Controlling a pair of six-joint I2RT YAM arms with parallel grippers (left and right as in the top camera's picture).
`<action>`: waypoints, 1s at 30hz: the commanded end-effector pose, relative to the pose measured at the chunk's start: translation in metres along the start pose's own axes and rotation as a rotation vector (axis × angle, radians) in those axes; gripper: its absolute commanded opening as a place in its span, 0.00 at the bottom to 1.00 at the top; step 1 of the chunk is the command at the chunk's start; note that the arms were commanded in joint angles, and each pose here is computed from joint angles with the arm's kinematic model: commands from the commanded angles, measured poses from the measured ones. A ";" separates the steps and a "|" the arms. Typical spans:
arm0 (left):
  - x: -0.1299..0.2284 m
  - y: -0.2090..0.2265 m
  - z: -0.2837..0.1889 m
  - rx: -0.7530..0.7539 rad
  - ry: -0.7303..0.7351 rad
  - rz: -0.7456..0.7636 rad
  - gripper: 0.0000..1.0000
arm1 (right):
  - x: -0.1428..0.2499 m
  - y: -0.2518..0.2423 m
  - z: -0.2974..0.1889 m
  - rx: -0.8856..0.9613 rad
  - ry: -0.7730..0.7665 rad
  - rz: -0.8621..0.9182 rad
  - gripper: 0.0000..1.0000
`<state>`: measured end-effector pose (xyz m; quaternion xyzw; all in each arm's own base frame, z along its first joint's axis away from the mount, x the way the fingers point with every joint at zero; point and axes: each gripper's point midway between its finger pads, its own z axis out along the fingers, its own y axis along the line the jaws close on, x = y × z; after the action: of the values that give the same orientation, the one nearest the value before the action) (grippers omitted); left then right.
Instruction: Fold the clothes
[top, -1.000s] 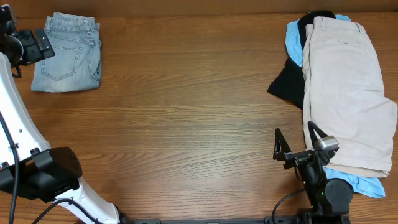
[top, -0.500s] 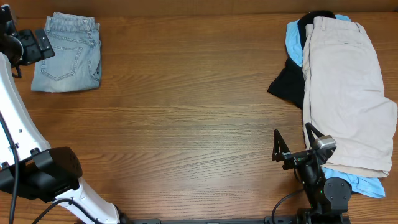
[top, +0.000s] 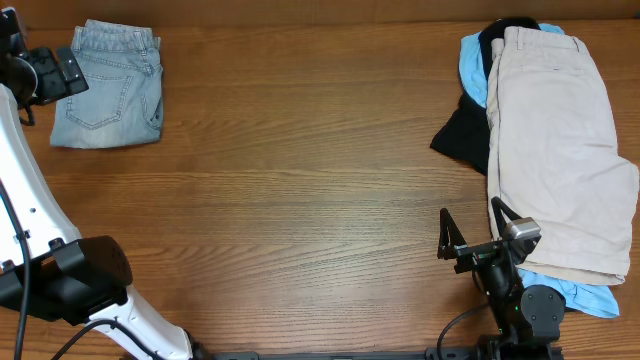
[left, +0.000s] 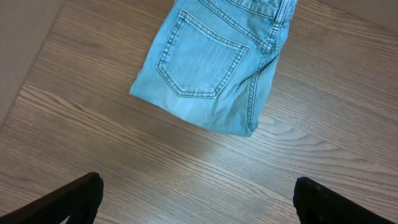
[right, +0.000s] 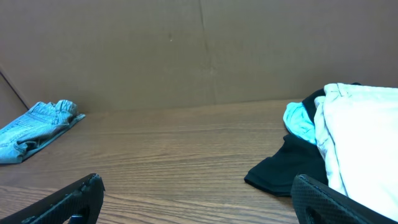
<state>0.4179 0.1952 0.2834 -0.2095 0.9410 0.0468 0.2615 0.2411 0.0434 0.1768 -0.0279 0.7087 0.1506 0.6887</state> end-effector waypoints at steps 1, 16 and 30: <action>-0.001 0.000 0.000 0.007 -0.002 -0.010 1.00 | 0.001 0.002 0.000 -0.012 -0.006 -0.002 1.00; 0.029 -0.062 -0.040 0.083 -0.034 0.113 1.00 | 0.001 0.002 0.000 -0.012 -0.006 -0.003 1.00; 0.180 -0.111 -0.112 0.227 -0.035 0.333 1.00 | 0.001 0.002 0.000 -0.012 -0.006 -0.003 1.00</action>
<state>0.2901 0.0001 0.2965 -0.0049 0.9594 -0.0143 0.2817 0.2410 0.0435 0.1774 -0.0285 0.7077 0.1507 0.6896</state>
